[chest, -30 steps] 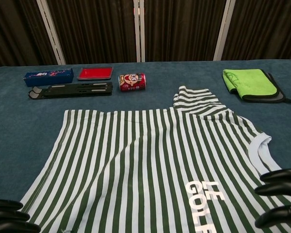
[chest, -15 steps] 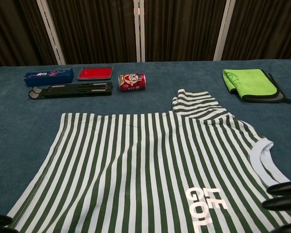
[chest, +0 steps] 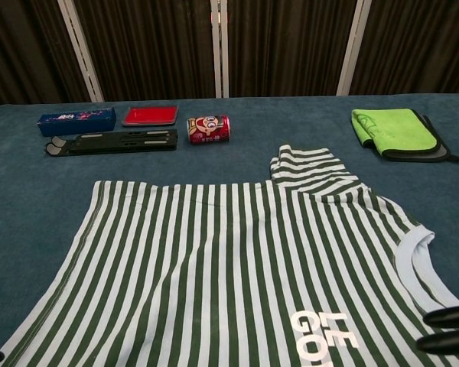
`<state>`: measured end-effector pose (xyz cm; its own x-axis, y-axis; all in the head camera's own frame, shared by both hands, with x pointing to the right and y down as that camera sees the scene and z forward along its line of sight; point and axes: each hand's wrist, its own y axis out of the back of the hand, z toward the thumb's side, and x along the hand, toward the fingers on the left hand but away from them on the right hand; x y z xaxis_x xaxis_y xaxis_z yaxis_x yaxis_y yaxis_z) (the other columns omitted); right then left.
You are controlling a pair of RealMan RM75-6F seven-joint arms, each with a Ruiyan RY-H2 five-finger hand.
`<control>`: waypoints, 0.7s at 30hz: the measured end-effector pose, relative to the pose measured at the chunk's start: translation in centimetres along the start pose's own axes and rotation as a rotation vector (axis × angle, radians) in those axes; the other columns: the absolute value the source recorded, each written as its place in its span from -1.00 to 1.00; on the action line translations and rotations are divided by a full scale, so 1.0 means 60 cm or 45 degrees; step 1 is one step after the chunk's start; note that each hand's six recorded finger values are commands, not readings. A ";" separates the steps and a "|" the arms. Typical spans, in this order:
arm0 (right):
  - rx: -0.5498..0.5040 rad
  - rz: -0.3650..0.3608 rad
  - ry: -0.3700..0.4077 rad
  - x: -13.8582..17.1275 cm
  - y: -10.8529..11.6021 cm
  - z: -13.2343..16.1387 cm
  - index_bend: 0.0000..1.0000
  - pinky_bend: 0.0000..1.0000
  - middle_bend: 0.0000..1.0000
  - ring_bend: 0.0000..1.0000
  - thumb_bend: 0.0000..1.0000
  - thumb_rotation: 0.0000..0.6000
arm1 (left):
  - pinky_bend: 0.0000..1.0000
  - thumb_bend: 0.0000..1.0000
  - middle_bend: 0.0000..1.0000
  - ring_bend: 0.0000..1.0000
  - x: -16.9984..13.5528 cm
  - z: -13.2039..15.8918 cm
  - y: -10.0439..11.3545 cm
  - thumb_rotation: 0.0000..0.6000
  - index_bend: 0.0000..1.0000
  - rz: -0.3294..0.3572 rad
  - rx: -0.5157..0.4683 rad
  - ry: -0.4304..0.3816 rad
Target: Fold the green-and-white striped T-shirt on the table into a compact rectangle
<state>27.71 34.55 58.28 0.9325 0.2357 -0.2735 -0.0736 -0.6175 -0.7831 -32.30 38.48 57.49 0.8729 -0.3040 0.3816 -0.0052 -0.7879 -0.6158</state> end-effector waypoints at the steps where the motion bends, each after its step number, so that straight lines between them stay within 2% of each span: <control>1: -0.001 0.001 -0.001 0.000 0.000 0.000 0.41 -1.00 -0.65 -1.00 -0.31 1.00 | -1.00 -0.08 -1.00 -1.00 0.000 0.000 0.000 1.00 0.55 0.000 -0.001 0.000; 12: 0.004 0.004 -0.019 0.003 -0.001 -0.007 0.41 -1.00 -0.65 -1.00 -0.31 1.00 | -1.00 -0.08 -1.00 -1.00 0.007 -0.003 0.000 1.00 0.58 0.016 -0.011 -0.001; 16: 0.004 -0.008 -0.048 0.002 0.001 -0.020 0.41 -1.00 -0.65 -1.00 -0.31 1.00 | -1.00 -0.08 -1.00 -1.00 0.019 -0.011 0.009 1.00 0.58 0.058 -0.009 0.013; 21: -0.010 -0.048 -0.136 -0.002 0.012 -0.056 0.41 -1.00 -0.65 -1.00 -0.31 1.00 | -1.00 -0.08 -1.00 -1.00 0.038 -0.041 0.034 1.00 0.57 0.139 -0.007 0.086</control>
<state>28.72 31.55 59.63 0.8916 0.3372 -0.3023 -0.0361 -0.6124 -0.7897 -31.55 34.85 58.78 0.8320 -0.4235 0.3582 -0.1014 -0.7510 -0.6525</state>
